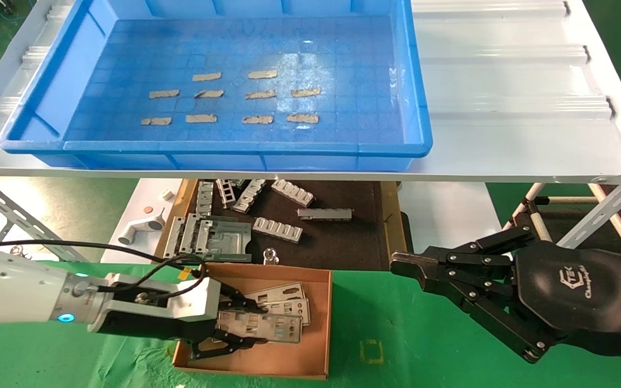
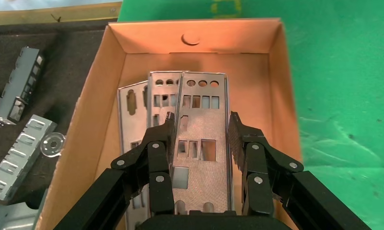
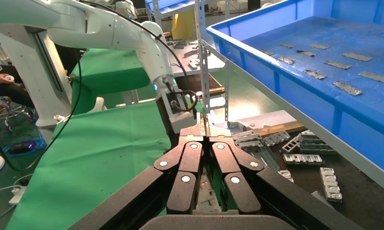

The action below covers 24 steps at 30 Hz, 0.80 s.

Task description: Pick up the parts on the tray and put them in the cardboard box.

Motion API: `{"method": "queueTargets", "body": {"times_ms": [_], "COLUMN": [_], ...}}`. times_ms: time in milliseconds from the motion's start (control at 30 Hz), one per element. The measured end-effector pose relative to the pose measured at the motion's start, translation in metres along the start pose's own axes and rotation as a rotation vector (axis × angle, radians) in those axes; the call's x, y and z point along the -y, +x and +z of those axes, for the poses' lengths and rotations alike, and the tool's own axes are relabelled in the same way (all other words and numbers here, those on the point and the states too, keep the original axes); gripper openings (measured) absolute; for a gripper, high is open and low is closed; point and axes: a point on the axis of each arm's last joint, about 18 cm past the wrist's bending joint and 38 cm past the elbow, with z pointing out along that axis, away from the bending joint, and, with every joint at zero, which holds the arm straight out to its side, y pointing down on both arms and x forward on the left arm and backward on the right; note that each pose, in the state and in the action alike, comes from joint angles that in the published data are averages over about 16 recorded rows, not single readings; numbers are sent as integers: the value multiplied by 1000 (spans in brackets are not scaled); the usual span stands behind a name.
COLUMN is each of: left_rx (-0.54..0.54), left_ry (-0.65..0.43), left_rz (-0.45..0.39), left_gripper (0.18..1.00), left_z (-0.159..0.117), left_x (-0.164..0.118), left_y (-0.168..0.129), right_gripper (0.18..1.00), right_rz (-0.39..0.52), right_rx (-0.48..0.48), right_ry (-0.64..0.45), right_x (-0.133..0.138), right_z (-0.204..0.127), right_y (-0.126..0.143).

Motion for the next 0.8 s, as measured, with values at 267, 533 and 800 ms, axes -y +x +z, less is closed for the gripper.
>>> {"method": "queueTargets", "body": {"times_ms": [267,533,800], "left_rx": [16,15,18], "left_ry": [-4,-9,2], "left_rz": [-5,-17,-37], "left_gripper": [435,444,486], "left_z": [13,19,13], "left_x": [-5,-9,-10], "left_y": [-7,-9,-10], "right_gripper": [191,191,191], "right_rz": [0,0,0], "right_rx": [0,0,0], "right_ry": [0,0,0], "right_x": [0,0,0], "right_z": [0,0,0], "right_y": [0,0,0]}}
